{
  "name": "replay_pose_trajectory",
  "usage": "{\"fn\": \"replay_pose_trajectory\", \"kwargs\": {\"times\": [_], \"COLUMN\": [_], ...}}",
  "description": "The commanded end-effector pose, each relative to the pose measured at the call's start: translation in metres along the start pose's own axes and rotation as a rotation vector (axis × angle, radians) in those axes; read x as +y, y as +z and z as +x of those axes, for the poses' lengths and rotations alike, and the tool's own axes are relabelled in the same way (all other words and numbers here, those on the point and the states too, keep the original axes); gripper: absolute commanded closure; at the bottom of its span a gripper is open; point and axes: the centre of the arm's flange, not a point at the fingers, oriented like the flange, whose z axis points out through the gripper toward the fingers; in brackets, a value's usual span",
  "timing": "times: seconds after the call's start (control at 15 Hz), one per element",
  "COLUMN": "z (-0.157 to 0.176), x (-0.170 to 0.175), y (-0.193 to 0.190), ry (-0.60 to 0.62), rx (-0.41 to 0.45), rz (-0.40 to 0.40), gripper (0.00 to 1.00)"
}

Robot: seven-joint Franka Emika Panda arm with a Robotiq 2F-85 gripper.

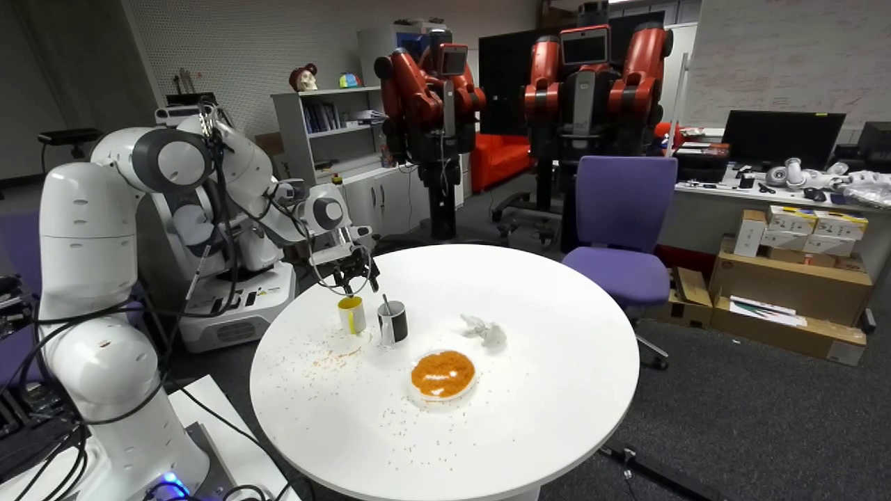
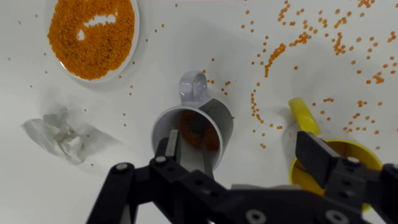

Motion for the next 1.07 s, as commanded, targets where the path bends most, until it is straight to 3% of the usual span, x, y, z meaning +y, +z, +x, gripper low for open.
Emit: {"fn": "replay_pose_trajectory", "kwargs": {"times": [0.0,0.2,0.47,1.0], "z": [-0.001,0.010,0.025,0.077], "x": [0.013,0.016,0.012,0.010], "y": [0.002,0.011,0.023,0.054], "ry": [0.200,0.378,0.607,1.021], "rx": [-0.004,0.015,0.016,0.129], "rz": [-0.047,-0.007,-0.035,-0.075], "gripper": [0.00,0.00,0.00,0.00]}}
